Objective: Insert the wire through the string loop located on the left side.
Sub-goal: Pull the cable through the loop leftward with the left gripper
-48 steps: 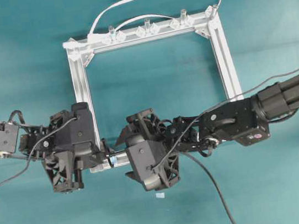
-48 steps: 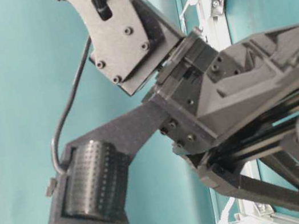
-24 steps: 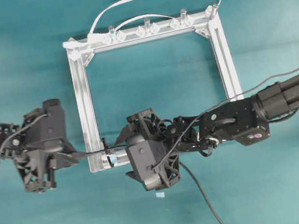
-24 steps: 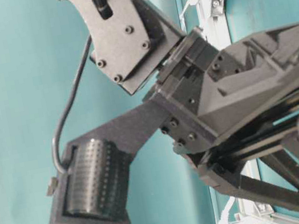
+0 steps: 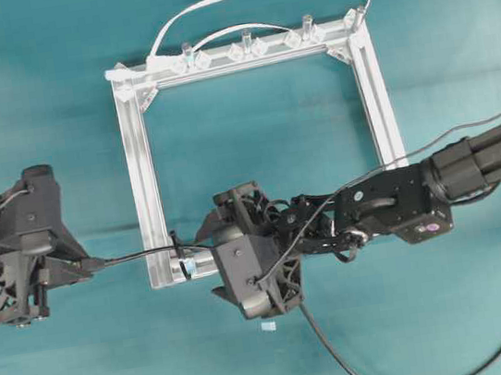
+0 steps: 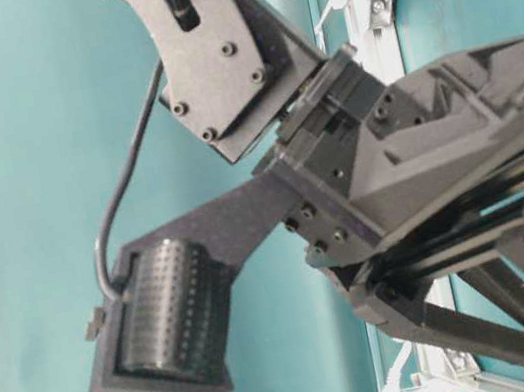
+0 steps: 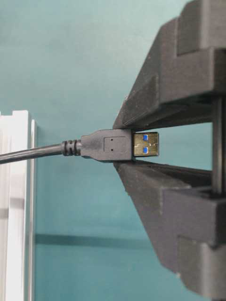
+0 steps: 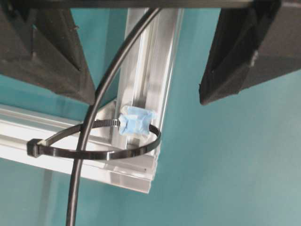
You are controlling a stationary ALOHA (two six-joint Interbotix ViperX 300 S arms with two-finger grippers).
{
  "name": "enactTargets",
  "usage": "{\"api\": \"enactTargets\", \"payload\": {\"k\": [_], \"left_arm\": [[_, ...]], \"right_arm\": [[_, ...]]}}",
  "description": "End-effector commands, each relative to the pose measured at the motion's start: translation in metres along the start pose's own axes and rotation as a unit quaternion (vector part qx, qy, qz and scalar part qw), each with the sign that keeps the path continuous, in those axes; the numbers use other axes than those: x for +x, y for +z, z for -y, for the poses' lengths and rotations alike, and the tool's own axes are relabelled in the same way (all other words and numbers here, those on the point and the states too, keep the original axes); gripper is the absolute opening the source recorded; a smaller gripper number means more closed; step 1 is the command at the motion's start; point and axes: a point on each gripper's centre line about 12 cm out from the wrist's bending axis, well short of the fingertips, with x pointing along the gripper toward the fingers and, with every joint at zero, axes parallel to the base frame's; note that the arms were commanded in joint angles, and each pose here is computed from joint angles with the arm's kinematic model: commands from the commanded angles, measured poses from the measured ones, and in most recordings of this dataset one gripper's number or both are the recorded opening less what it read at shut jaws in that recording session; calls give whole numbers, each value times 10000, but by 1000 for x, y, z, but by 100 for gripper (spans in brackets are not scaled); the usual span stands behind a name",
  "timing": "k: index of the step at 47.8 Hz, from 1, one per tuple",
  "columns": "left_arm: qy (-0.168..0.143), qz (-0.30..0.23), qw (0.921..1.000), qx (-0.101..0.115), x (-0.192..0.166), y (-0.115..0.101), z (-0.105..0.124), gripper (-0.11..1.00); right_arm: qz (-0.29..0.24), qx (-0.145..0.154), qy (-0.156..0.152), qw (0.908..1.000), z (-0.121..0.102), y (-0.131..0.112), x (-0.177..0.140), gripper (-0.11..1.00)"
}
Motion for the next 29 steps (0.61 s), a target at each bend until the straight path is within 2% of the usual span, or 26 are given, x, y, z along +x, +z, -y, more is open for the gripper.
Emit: {"api": "enactTargets", "payload": {"k": [1,29], "left_arm": [[-62,56,10000,-2,-1,3,4,21],[9,-114,9999,-39,0,0,3,22]], "right_arm": [[180,-12,-2,9998,-1,13,-6,89],[194,-4,-7,9998,-1,14,-6,89]]}}
